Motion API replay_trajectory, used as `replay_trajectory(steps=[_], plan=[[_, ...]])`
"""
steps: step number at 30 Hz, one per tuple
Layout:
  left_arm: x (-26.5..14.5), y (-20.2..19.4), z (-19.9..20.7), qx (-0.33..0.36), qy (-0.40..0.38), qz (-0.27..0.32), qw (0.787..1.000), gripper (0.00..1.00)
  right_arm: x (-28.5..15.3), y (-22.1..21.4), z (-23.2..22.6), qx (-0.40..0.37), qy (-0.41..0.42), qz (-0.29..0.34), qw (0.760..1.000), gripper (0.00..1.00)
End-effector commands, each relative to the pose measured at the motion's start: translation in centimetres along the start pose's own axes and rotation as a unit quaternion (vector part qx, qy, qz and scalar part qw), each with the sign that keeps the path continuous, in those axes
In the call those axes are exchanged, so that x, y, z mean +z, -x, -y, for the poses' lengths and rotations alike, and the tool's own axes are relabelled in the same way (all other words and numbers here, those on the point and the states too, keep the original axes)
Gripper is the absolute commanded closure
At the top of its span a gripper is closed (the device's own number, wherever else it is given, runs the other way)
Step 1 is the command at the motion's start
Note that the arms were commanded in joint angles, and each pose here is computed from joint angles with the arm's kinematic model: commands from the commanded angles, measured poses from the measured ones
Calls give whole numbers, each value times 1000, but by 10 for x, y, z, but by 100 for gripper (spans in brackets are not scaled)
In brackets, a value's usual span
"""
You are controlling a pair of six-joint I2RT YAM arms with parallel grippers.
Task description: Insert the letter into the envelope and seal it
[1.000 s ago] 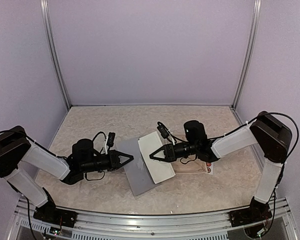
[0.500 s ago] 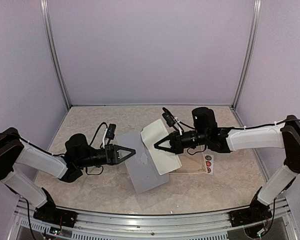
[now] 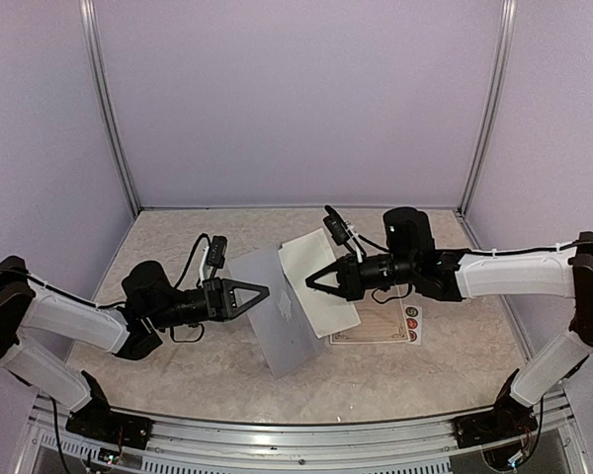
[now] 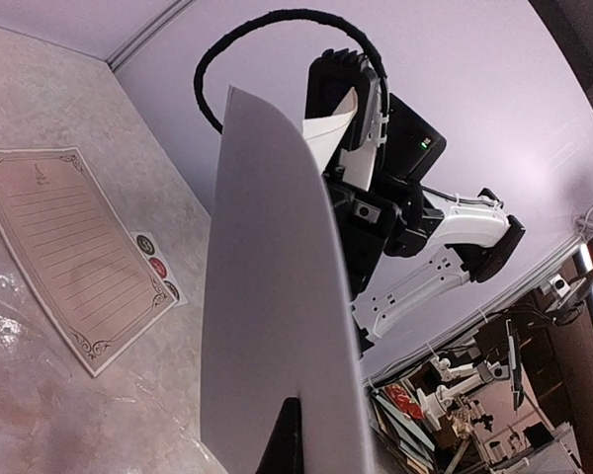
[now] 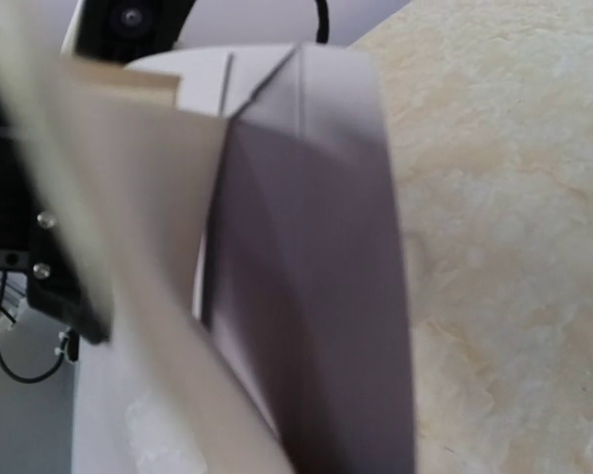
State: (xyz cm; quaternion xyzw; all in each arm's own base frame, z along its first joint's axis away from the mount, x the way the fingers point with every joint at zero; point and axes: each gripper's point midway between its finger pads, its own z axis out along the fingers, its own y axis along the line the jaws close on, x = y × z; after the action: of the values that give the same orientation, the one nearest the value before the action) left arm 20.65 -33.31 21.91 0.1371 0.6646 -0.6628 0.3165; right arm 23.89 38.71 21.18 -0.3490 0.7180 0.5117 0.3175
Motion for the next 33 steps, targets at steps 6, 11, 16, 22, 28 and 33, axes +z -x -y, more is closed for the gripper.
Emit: replay_trajectory(steps=[6, 11, 16, 22, 28, 33], plan=[[5, 11, 27, 23, -40, 15, 999, 100, 4, 2, -12, 26, 30, 7, 999, 100], [3, 12, 28, 27, -40, 20, 999, 100, 4, -2, -8, 39, 20, 3, 999, 100], [1, 12, 32, 30, -50, 21, 998, 100, 4, -5, -6, 45, 15, 0, 999, 100], [-1, 12, 39, 33, -64, 22, 997, 100, 8, -7, -12, 49, 42, -6, 998, 100], [-2, 13, 38, 33, -61, 26, 997, 100, 7, -4, -17, 46, 52, -4, 998, 100], [-3, 14, 38, 35, -58, 31, 997, 100, 6, -7, -10, 56, 30, -7, 998, 100]])
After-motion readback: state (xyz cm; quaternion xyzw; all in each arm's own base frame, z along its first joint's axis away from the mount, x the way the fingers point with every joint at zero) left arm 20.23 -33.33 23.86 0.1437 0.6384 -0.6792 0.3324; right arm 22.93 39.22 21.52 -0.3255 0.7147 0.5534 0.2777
